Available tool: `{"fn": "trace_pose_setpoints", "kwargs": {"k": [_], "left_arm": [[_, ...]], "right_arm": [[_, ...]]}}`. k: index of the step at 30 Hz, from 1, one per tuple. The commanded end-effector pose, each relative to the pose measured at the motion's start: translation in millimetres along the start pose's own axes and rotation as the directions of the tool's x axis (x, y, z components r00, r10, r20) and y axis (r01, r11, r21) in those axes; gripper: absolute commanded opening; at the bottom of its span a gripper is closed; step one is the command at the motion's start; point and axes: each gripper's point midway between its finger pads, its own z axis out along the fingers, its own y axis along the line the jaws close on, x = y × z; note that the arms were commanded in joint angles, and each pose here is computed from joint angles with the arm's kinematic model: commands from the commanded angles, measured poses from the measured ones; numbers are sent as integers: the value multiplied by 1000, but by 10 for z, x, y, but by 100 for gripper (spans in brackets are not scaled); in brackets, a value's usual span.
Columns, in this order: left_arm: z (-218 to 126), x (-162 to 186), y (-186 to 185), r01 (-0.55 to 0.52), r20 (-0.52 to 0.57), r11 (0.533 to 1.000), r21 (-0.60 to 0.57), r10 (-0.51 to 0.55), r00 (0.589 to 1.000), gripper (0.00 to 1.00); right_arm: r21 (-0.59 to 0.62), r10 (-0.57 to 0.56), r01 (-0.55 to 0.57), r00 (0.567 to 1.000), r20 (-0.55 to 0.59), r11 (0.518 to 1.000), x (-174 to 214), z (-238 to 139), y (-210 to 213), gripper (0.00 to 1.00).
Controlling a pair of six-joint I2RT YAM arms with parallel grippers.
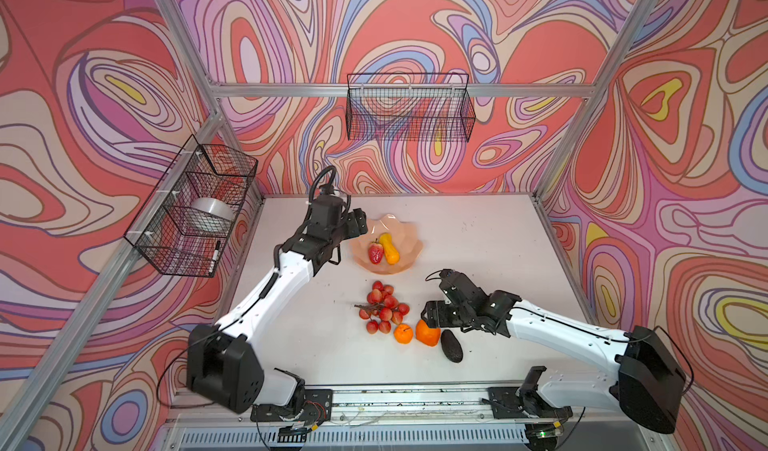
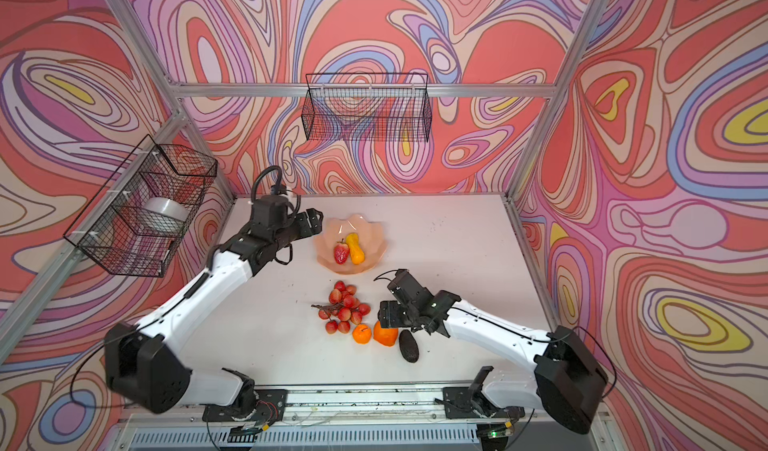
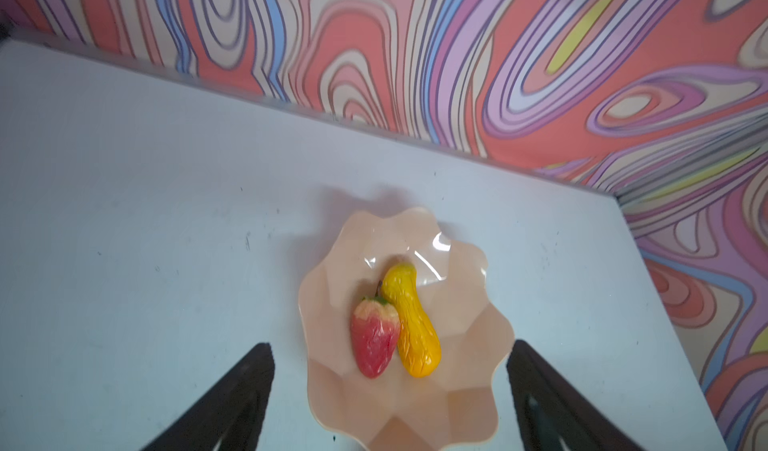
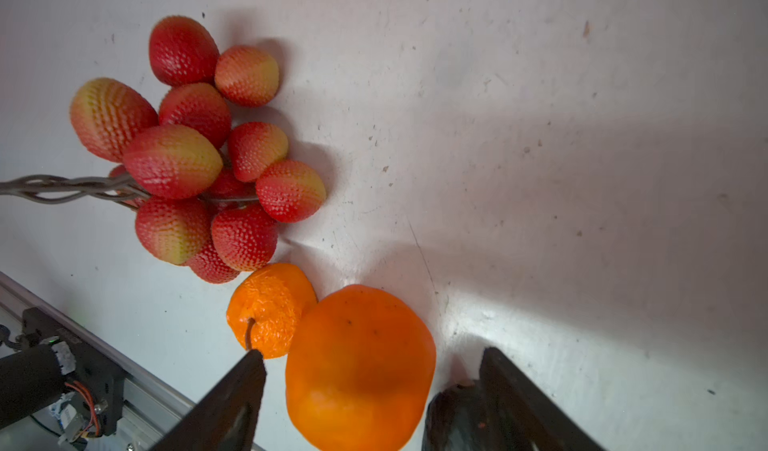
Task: Place and organize the fake fruits in the fruit bowl
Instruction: 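Grasp the large orange with the right gripper while the left arm withdraws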
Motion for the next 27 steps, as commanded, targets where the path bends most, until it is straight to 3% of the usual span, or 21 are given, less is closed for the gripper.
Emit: {"fn": "trace_pose_setpoints", "kwargs": {"k": [1,6,12,15,19,22,27], "left_arm": [[-167,3,302,8,102,996,-90,1,995,93],[-509,176,573,40,124,988,-146,-22,992,95],[-751,320,782,62,144,980,-187,-35,989,96],[-805,356,825,68,145,979,-194,-40,989,96],[-846,414,848,70,127,978,-196,-45,991,96],[-861,438,821,73,119,982,-175,-53,992,96],[-880,489,792,85,104,986,-146,-70,992,96]], "right_arm": [[8,6,-6,1000,-1,1000,18,86,82,86],[22,-15,16,999,-34,1000,128,251,193,84],[28,-10,11,1000,-16,1000,86,305,281,63],[75,-14,11,999,36,997,-30,181,227,51],[138,-30,10,989,143,990,-241,-176,140,45],[162,-67,23,961,268,987,-503,-513,151,44],[272,-210,88,861,463,958,-1145,-851,308,44]]}}
